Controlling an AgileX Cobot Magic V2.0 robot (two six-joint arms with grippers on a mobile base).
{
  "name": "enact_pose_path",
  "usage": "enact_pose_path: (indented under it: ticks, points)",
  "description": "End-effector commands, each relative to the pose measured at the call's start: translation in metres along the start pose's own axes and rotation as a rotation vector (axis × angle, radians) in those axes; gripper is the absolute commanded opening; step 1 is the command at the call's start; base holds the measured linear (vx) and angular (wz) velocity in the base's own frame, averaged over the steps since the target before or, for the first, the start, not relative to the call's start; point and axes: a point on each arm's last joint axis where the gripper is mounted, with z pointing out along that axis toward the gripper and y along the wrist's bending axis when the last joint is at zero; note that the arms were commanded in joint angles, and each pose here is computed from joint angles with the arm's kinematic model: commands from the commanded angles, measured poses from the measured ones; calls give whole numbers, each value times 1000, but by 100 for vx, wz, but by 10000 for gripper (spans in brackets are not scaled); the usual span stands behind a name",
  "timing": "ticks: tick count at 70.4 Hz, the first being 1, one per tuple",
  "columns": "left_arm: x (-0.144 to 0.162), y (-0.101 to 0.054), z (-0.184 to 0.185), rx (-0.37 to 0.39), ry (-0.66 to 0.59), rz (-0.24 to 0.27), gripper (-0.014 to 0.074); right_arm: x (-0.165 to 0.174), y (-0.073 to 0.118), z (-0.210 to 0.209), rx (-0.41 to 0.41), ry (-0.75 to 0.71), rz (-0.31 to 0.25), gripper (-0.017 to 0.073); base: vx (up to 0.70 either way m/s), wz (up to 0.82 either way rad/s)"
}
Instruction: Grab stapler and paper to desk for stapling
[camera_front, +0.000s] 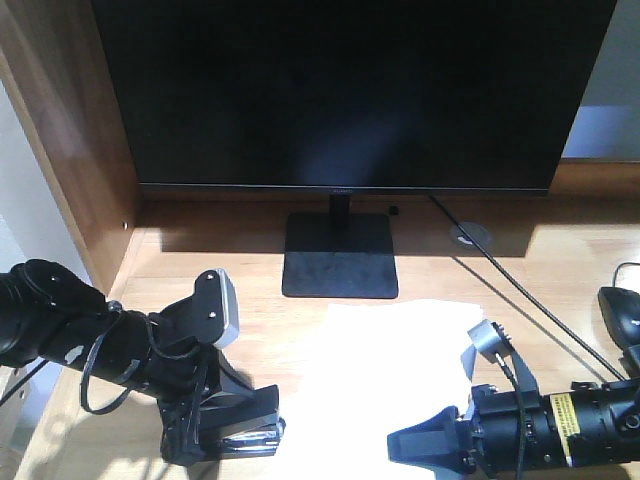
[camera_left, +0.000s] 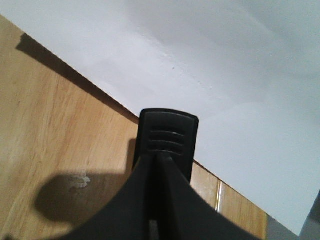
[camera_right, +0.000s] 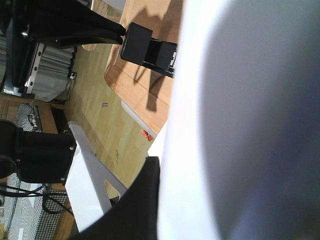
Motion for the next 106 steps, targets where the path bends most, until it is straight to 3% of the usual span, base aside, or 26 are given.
enact_pose_path:
  ticks: [1, 18, 35, 51, 61, 75, 88, 100, 106]
  points:
    - [-14, -1, -8, -4, -60, 1, -6, -9, 10, -1, -91, -58, -42, -3, 0, 0]
    - [-14, -1, -8, -4, -60, 1, -6, -10, 6, 4, -109, -69, -27, -3, 0, 0]
    - [-14, -1, -8, -4, -60, 1, -6, -18, 15, 33, -129, 31, -90, -3, 0, 0]
    - [-14, -1, -8, -4, -60, 1, -6, -29, 8, 44, -83, 61, -38, -3, 0, 0]
    - [-14, -1, -8, -4, -60, 1, -6, -28, 12, 44, -135, 79, -51, -3, 0, 0]
    - [-14, -1, -8, -4, -60, 1, -6, -27, 28, 40, -318, 65, -135, -3, 0, 0]
    - [-14, -1, -8, -4, -60, 1, -6, -28, 35, 36, -322, 68, -185, -3, 0, 0]
    - [-14, -1, -8, -4, -60, 1, -6, -26, 47, 28, -328, 89, -325, -3, 0, 0]
    - [-14, -1, -8, -4, -60, 1, -6, -25, 50, 26, -328, 96, -348, -3, 0, 0]
